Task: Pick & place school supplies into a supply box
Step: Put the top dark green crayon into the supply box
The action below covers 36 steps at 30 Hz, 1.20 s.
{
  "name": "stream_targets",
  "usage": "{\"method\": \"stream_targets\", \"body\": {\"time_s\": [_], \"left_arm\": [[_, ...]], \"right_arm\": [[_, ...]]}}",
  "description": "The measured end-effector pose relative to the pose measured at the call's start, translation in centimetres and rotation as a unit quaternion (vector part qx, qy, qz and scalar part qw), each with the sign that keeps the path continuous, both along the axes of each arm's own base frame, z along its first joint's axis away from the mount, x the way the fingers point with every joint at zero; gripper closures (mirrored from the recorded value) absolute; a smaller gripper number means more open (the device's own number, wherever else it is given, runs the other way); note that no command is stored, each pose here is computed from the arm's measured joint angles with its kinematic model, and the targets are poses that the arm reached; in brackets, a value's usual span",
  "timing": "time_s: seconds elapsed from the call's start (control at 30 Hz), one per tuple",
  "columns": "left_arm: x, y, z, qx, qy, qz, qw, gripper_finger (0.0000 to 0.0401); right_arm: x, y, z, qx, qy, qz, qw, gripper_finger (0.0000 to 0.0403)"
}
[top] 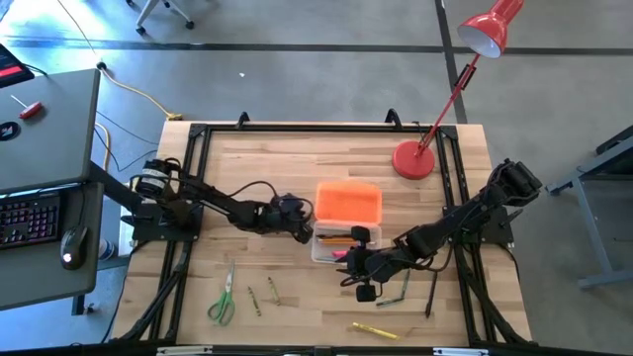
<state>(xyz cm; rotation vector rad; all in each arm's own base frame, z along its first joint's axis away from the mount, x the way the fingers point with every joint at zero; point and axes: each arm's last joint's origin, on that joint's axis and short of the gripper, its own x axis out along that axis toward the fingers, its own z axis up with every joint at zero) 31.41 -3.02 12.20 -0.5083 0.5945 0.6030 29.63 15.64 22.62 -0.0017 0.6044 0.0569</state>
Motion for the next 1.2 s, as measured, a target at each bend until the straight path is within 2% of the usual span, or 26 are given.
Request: {"method": "stream_targets", "body": {"time_s": [0.57, 0.67, 0.9, 1.1, 1.2], "left_arm": [[0.1, 0.0, -0.7, -0.009, -0.001, 0.016, 1.000, 0.0251], [0.8, -0.1, -1.1, -0.008, -0.016, 0.019, 1.000, 0.0251], [2.3, -0.2, -2.4, 0.034, 0.025, 0.027, 0.999, 0.0252], [2.0, -0.1, -2.6, 0.055, 0.099, 0.033, 0.993, 0.0252], [1.8, 0.0, -2.8, 0.059, 0.120, 0.017, 0.991, 0.0252]], "right_arm": [[0.0, 0.0, 0.0, 0.000, 0.001, 0.002, 1.000, 0.0329], [0.0, 0.0, 0.0, 0.000, 0.001, 0.001, 1.000, 0.0329], [0.0, 0.0, 0.0, 0.003, 0.000, 0.003, 1.000, 0.0329], [0.0, 0.1, 0.1, 0.005, -0.002, 0.005, 1.000, 0.0329], [0.0, 0.0, 0.1, 0.004, -0.001, 0.004, 1.000, 0.0329]]}}
